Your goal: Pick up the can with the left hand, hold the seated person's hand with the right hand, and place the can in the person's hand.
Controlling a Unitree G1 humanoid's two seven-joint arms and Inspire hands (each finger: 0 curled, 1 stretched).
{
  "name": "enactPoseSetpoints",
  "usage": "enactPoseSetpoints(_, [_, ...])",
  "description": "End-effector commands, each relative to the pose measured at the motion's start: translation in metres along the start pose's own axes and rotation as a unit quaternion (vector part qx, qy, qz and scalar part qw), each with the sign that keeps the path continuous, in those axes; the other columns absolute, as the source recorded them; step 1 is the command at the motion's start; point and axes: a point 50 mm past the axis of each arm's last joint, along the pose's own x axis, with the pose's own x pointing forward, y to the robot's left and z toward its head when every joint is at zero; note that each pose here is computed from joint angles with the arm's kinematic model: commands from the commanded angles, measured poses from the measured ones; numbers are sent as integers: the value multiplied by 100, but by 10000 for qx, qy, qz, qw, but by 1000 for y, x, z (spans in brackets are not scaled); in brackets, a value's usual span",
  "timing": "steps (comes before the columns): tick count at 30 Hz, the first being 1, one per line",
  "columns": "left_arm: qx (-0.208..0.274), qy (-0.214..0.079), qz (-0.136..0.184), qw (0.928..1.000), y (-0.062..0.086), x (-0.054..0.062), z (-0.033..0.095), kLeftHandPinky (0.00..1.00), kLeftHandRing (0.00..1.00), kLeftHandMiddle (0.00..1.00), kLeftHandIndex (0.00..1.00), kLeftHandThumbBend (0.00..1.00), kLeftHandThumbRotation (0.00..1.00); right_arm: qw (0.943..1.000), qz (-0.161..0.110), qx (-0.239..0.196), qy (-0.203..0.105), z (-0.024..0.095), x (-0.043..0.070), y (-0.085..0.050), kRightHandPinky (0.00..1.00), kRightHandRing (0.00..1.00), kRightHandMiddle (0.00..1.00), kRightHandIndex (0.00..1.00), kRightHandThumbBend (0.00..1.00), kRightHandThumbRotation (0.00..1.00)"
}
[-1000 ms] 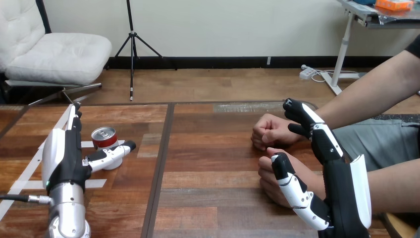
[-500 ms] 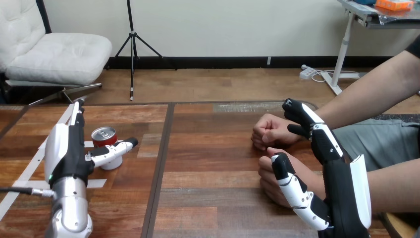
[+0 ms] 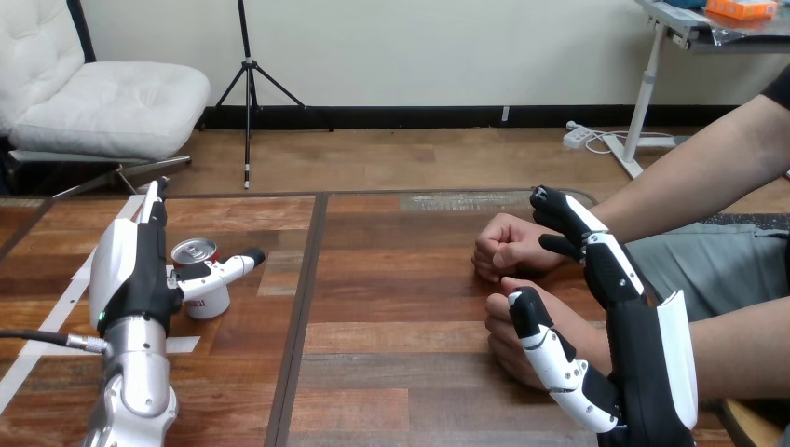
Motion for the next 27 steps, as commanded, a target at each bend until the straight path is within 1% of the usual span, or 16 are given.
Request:
enactPoseSetpoints(1, [108,-362,165,9992,9,17,22,82,92,94,96,83,28,9991,-177,-3,-389,8,14,-4,78,84,85,85,49,64])
enactPoseSetpoints(11, [138,-284,129,9994,7,22,19,81,91,94,96,84,31,9991,-194,-36,-372,9,14,-4,78,84,85,84,49,64])
enactPoseSetpoints(15, [290,-103,52,9995,4,25,12,81,91,94,96,86,36,9993,-169,-72,-334,9,13,-5,77,84,85,84,50,66])
enactPoseSetpoints(20, [373,-82,41,9993,3,26,10,80,91,94,96,88,39,9993,-168,-57,-332,9,13,-5,77,84,85,84,51,66])
enactPoseSetpoints(27, [401,-66,42,9992,2,26,6,78,90,94,96,89,40,9994,-166,-3,-300,9,13,-5,78,85,85,84,51,67])
